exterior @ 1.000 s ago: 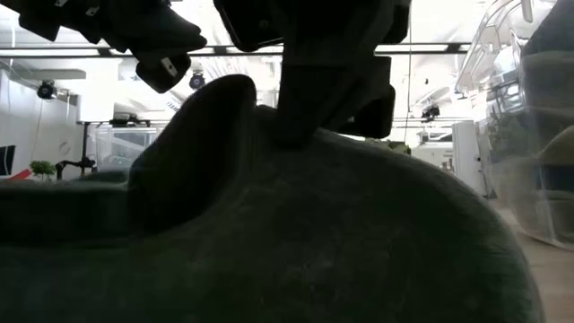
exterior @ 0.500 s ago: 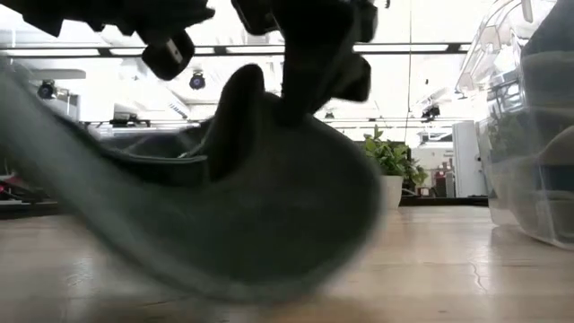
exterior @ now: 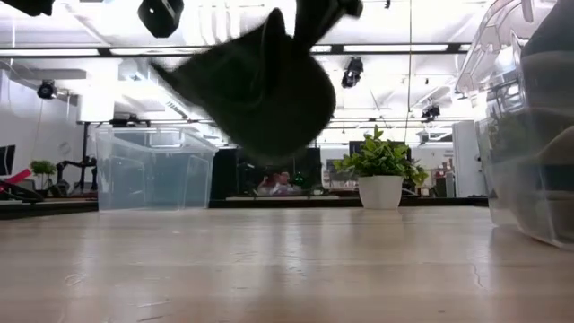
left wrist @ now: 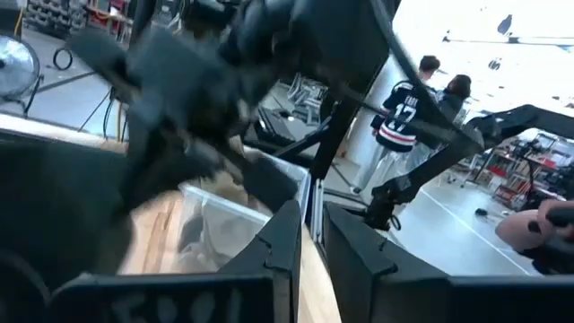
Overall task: Pick & Place hat
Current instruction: Put the right black cap into the top transparent bin
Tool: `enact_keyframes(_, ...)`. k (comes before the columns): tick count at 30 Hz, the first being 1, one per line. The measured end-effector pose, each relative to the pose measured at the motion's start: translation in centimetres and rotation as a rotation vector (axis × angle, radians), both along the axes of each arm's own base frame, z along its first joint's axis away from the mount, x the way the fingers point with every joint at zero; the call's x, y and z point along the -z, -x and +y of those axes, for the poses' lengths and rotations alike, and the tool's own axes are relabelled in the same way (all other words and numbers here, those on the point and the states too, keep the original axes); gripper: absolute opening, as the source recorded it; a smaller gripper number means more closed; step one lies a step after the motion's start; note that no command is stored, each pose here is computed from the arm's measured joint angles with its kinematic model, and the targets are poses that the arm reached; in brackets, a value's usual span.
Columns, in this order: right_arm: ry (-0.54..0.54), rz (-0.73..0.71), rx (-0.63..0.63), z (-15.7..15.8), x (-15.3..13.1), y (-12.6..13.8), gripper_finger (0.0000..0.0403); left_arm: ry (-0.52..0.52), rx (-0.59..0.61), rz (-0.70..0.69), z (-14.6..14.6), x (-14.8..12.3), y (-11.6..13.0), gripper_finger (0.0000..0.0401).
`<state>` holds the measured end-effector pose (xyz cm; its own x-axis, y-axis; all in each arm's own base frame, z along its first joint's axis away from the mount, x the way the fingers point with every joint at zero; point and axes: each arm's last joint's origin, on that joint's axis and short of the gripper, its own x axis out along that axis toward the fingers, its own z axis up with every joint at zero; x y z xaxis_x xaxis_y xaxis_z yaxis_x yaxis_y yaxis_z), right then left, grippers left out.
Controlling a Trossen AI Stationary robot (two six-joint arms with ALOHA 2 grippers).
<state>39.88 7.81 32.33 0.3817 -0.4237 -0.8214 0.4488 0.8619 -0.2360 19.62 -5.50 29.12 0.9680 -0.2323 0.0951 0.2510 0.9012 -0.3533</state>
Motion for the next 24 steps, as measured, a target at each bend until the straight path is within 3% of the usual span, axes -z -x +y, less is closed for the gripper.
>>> enact_keyframes(5, 0.134, -0.068, 0.07, -1.8, -4.8, 1.4, 0.0012, 0.003, 0.0, -0.013, 0.1, -0.3, 0.3, 0.0046)
enact_keyframes(9, 0.172, -0.154, 0.091, -3.1, -8.5, 2.7, 0.0012, -0.014, -0.03, -0.009, 0.2, -0.2, 0.2, 0.0046)
enact_keyframes(12, 0.181, -0.228, 0.094, -4.0, -10.5, 3.8, 0.0012, 0.084, -0.181, 0.048, 0.6, 0.4, -0.2, 0.0046)
enact_keyframes(16, 0.177, -0.284, 0.113, -4.7, -12.3, 5.5, 0.0012, 0.003, -0.37, 0.087, 1.1, 0.8, -0.1, 0.0055)
enact_keyframes(24, 0.154, -0.357, 0.112, -4.7, -13.7, 6.6, 0.0012, -0.122, -0.553, 0.068, 1.7, 0.5, 0.2, 0.0122)
